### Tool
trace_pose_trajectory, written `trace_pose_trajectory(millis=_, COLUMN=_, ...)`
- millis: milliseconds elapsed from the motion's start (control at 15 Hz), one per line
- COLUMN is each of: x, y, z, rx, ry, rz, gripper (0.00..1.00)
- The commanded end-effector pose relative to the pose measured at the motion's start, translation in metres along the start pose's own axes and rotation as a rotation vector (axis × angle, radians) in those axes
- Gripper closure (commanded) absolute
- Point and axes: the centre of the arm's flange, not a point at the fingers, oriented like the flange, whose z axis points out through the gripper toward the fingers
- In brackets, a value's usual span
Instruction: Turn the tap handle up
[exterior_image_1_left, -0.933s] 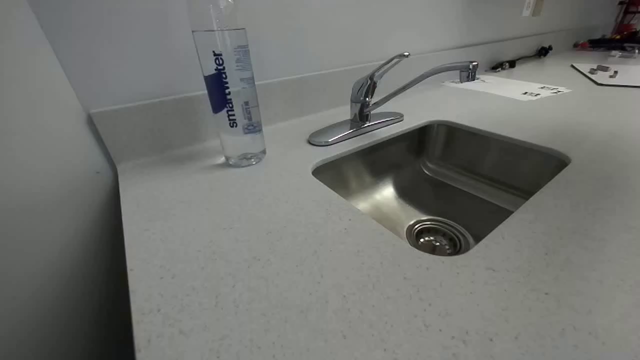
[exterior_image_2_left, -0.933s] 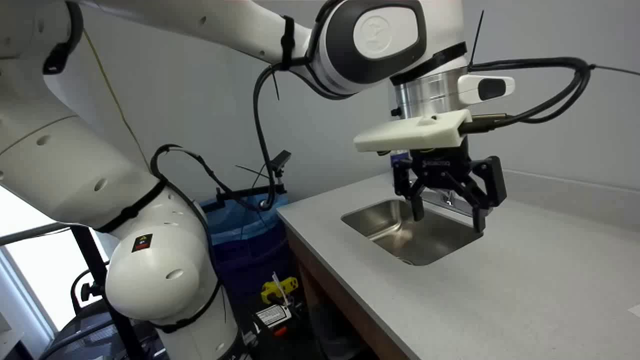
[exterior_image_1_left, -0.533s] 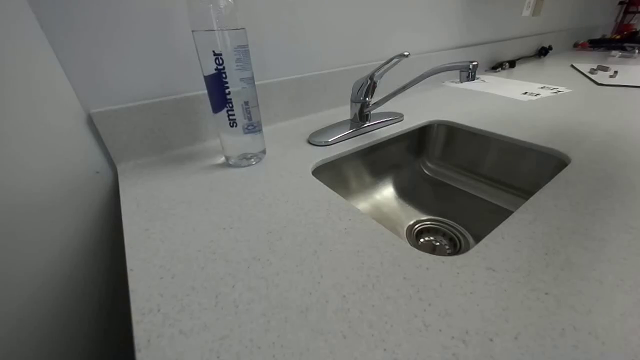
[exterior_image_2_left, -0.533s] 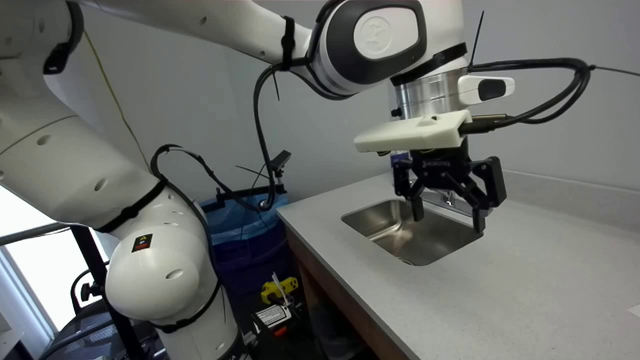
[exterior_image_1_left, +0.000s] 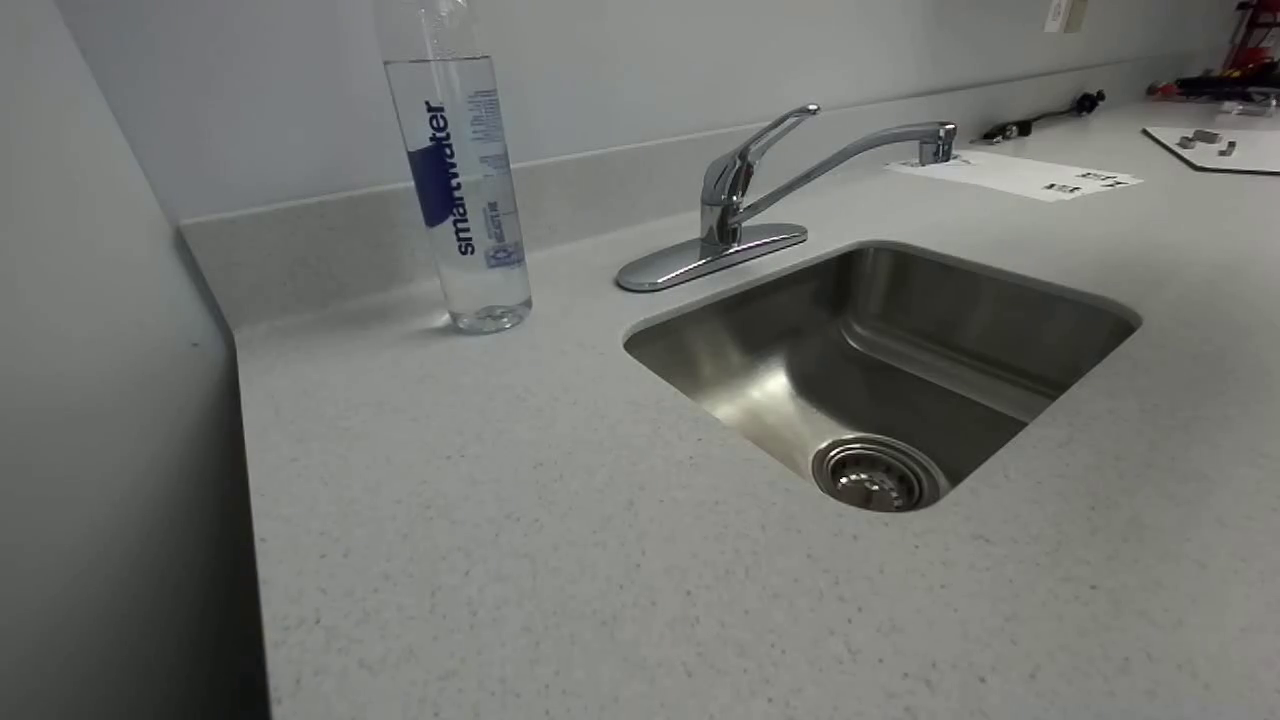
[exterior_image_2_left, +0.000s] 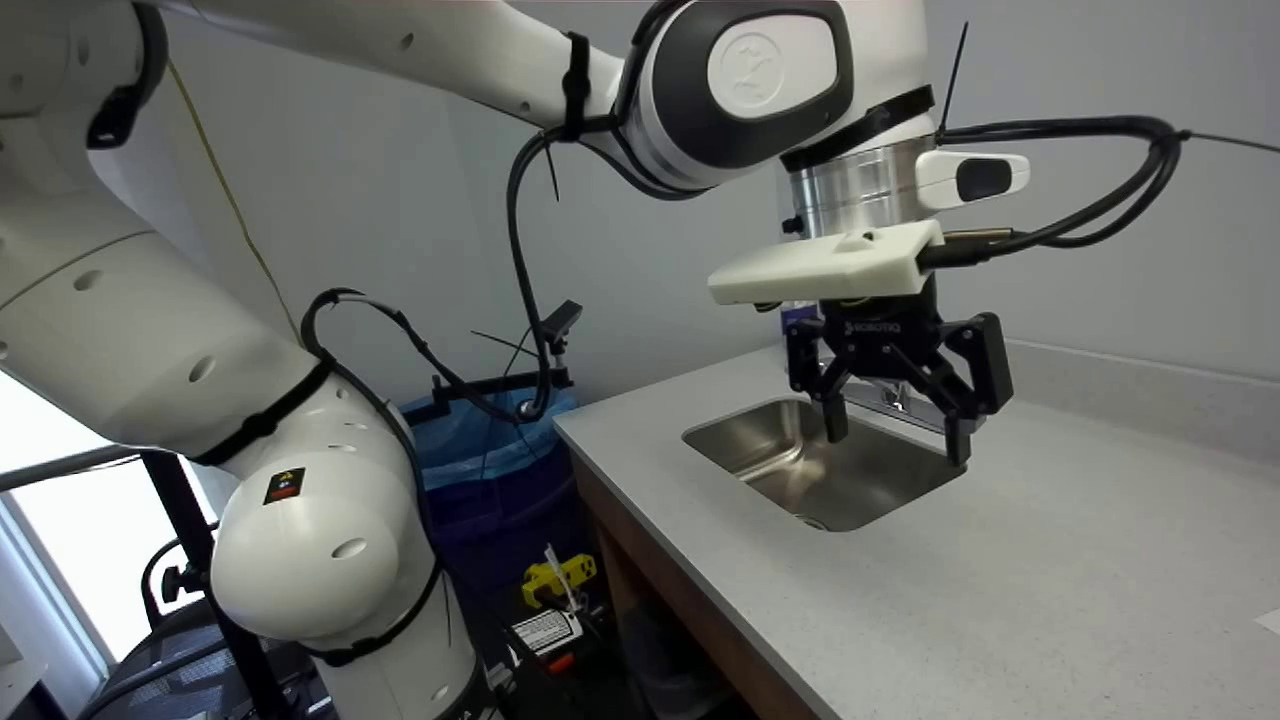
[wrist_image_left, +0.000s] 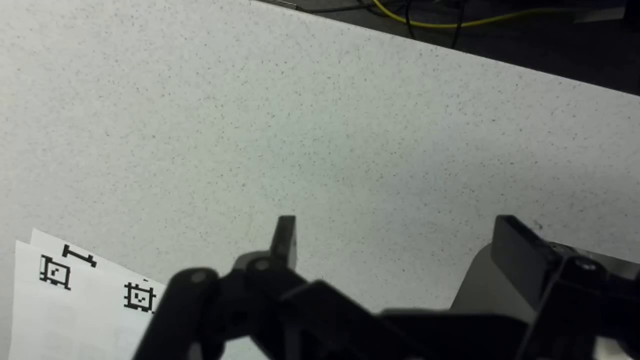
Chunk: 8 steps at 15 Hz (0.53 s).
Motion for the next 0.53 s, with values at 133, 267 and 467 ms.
trace_pose_trajectory(millis=133, x=0.012, y=-0.003, z=0.000, rx=0.005, ry=-0.001, rz=-0.005, gripper=0.00)
trace_pose_trajectory(millis=267, x=0.022, y=-0.006, z=0.000, rx=0.005, ry=0.000, rz=-0.015, gripper=0.00)
trace_pose_trajectory(millis=467, x=0.045, y=-0.013, z=-0.002, rx=0.014, ry=-0.004, rz=-0.034, gripper=0.00)
